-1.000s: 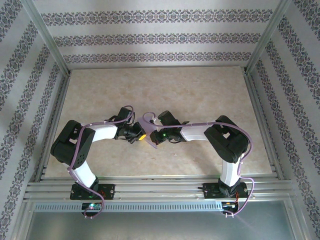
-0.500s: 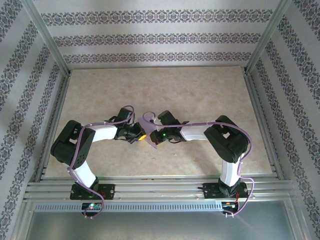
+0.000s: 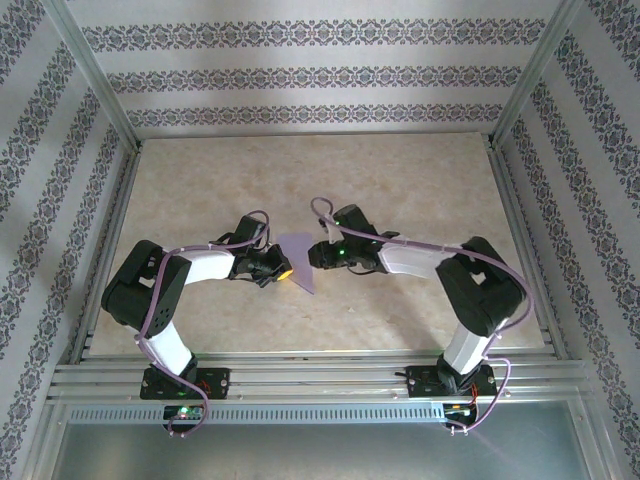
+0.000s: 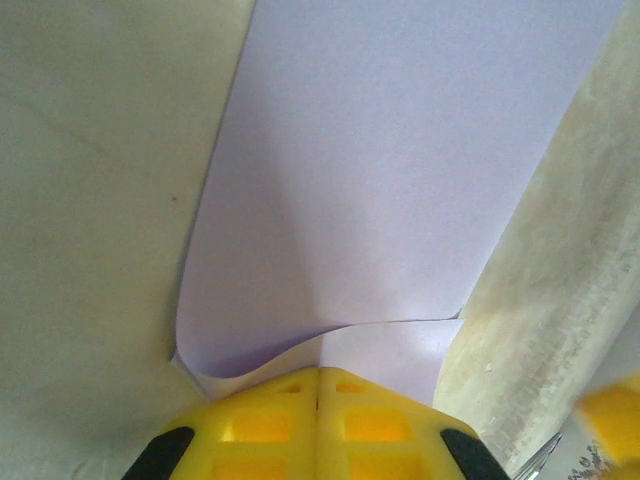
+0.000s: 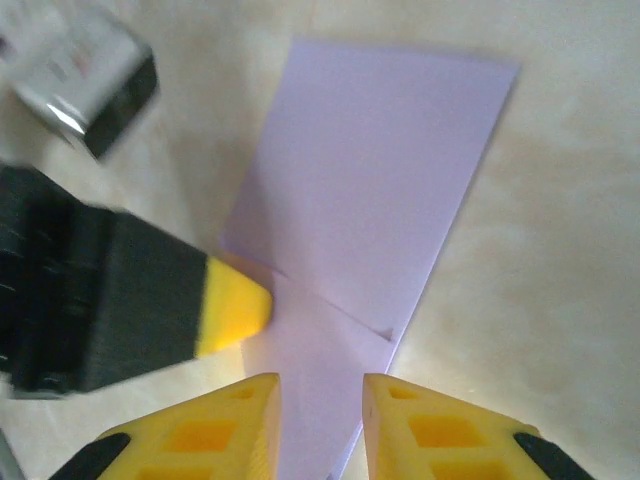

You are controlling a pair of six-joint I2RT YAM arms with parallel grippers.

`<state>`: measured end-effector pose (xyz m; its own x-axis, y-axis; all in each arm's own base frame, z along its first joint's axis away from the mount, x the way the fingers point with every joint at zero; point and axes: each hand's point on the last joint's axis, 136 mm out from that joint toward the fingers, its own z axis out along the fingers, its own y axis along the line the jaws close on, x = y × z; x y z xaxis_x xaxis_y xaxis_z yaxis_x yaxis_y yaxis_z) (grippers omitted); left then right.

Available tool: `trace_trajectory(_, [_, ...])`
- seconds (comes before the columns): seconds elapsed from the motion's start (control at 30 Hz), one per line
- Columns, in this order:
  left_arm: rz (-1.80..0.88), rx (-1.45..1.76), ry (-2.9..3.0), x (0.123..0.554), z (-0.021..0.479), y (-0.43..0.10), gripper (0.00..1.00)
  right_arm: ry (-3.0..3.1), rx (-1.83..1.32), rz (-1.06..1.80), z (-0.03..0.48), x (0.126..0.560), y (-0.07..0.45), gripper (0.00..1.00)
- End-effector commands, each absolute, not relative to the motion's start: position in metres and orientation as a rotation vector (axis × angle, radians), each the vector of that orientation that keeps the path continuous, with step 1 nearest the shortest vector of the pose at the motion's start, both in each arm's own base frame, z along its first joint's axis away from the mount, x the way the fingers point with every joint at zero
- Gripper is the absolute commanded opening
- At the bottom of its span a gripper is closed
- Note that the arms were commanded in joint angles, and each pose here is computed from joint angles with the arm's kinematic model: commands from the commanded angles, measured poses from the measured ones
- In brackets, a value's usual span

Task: Fold a paper plane with a square sheet of paper (pick it up from the middle)
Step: Third fold the triangle at the center of the table.

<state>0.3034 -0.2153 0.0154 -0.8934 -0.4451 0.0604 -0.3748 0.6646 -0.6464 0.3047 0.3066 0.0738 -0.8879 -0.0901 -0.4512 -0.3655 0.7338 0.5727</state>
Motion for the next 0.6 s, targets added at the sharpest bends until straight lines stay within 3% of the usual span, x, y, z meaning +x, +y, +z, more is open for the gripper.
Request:
trace_trajectory(0.0, [-0.825, -0.762, 2.912, 0.276, -0.026, -0.195, 0.06, 2.568, -0.261, 0.982, 0.082, 0.295, 0.298, 0.29])
trace_trajectory(0.2, [-0.839, -0.749, 2.909, 0.277, -0.024, -0.197, 0.06, 2.621, -0.347, 1.188, 0.087, 0.263, 0.328, 0.19])
trace_trajectory(0.33, [-0.838, -0.750, 2.905, 0.277, -0.024, -0.196, 0.06, 2.660, -0.377, 1.218, 0.077, 0.252, 0.341, 0.08])
trace_trajectory(0.57, [-0.835, -0.752, 2.909, 0.275, -0.025, -0.196, 0.06, 2.725, -0.401, 1.204, 0.054, 0.247, 0.353, 0.01])
